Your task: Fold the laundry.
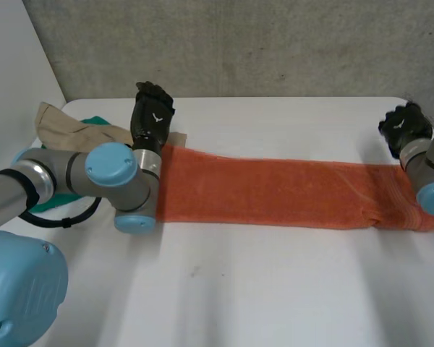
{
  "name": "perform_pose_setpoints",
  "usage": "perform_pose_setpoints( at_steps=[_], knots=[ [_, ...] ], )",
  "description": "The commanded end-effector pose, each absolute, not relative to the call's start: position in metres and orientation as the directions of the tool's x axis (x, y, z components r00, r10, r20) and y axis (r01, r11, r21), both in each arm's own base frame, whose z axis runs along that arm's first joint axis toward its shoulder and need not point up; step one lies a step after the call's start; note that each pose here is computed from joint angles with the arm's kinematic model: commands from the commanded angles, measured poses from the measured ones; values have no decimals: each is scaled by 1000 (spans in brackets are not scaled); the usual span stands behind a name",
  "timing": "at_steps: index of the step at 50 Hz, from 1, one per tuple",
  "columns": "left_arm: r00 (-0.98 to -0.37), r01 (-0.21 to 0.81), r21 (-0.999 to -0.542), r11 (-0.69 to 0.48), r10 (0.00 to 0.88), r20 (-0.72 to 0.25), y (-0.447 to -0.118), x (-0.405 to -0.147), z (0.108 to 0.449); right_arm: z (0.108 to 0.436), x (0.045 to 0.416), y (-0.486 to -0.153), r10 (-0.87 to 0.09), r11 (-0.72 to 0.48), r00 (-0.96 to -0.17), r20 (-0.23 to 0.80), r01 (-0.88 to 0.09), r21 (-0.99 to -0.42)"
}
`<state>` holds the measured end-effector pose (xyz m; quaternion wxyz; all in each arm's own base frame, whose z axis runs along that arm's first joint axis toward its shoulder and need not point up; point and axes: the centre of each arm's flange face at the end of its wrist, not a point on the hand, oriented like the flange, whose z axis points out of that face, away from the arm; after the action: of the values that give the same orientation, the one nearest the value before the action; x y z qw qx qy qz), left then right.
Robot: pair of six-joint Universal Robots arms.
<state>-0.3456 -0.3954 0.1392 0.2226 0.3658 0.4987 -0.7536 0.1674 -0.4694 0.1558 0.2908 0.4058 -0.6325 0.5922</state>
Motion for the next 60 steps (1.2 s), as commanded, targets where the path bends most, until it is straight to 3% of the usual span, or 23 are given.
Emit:
perform_pose_setpoints(
  at_steps=[1,4,6,9,14,17,19,24,34,43,47,52,54,60],
  knots=[
    [-657,675,-595,-436,12,-754,-372,-346,158,236,159,-451,-27,-106,-709,705,-699,-707],
    [-647,683,-598,-419,32,-762,-361,-340,160,248,150,-441,-24,-87,-759,651,-647,-758],
    [-641,687,-600,-410,46,-766,-355,-336,160,246,137,-428,-52,-13,-792,608,-609,-793],
    [-654,672,-629,-392,86,-752,-338,-328,166,235,125,-407,-132,109,-809,572,-586,-803],
    [-736,572,-749,-334,194,-649,-308,-312,180,206,111,-376,-283,296,-830,481,-553,-779],
    [-760,534,-793,-294,244,-603,-297,-306,182,187,105,-364,-347,351,-841,416,-528,-773],
    [-775,501,-828,-251,297,-558,-288,-301,183,179,103,-361,-370,353,-842,392,-518,-779],
    [-784,466,-865,-187,367,-501,-277,-298,179,165,99,-359,-380,331,-841,385,-513,-792],
    [-785,470,-869,-157,377,-492,-276,-294,174,128,92,-383,-344,287,-832,434,-534,-796],
    [-793,459,-871,-175,360,-491,-274,-292,186,148,54,-395,-208,302,-830,517,-558,-773],
    [-803,452,-872,-186,341,-489,-274,-287,195,158,27,-404,-163,296,-764,625,-642,-707],
    [-810,451,-873,-188,325,-488,-274,-280,202,170,-3,-411,-136,310,-589,797,-789,-530],
    [-810,450,-873,-190,324,-488,-271,-279,204,172,0,-413,-135,291,-560,818,-811,-507],
    [-816,451,-873,-184,313,-487,-270,-272,206,211,80,-415,-112,2,-578,808,-813,-582]
  ],
)
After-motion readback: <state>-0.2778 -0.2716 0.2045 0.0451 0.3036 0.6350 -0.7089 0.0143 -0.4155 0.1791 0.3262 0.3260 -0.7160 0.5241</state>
